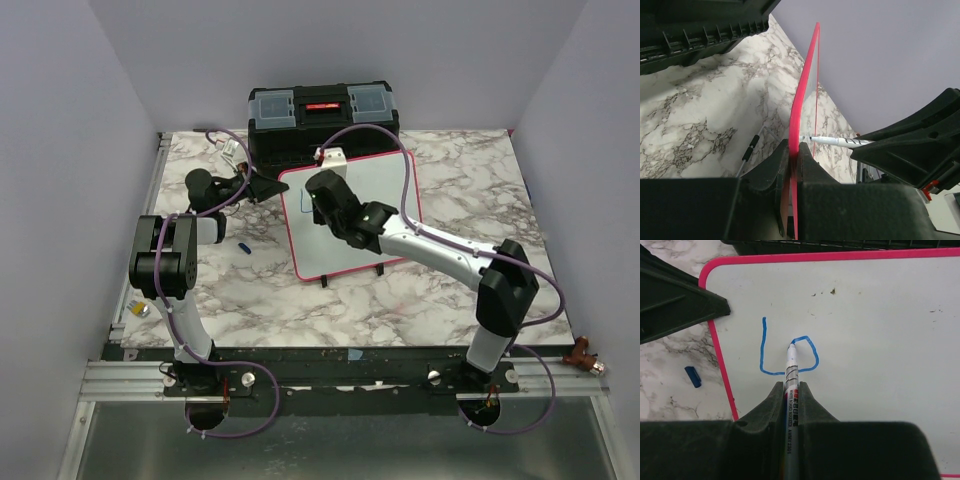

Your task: Write a sentence on the whiteboard

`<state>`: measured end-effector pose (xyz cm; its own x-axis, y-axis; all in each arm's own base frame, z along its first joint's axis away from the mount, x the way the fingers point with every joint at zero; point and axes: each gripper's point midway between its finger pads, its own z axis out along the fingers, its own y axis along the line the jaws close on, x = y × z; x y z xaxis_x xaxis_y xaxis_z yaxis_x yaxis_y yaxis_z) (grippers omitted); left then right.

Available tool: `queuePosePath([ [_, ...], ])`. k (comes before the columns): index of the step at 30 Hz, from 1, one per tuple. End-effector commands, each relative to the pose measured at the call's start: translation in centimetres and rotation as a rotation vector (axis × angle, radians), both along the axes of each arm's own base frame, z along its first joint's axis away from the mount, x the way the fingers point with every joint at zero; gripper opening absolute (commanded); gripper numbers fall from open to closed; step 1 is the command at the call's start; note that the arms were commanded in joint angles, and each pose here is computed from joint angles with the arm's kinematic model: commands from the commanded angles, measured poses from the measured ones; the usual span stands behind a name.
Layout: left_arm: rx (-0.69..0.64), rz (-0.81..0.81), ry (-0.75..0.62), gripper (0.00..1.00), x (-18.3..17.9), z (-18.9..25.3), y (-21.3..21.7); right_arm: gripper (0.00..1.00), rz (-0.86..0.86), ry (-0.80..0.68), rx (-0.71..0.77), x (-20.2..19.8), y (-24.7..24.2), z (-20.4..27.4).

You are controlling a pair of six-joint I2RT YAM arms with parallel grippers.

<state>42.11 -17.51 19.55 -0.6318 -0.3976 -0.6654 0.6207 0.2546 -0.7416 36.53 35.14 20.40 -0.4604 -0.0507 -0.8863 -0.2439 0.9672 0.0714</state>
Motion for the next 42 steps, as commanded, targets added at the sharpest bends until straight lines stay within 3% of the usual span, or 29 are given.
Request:
queuePosePath([
  [1, 0.028, -0.029, -0.165, 0.00, -0.9, 2.5, -0.1, 0.01, 0.045, -0.043, 0.115, -0.8, 0.2, 3.4],
  [13, 0.029, -0.030, -0.168, 0.00, -1.2, 2.6, -0.1, 0.04, 0.018, -0.031, 0.266, 0.3, -2.9, 4.5],
  [16, 0.029, -0.028, -0.169, 0.00, -1.2, 2.6, -0.1, 0.01, 0.001, -0.030, 0.259, 0.5, -3.6, 4.2],
  [42, 0.029, -0.028, -0.169, 0.00, -1.1, 2.6, -0.1, 0.01, -0.008, -0.017, 0.236, 1.8, -2.7, 2.5],
])
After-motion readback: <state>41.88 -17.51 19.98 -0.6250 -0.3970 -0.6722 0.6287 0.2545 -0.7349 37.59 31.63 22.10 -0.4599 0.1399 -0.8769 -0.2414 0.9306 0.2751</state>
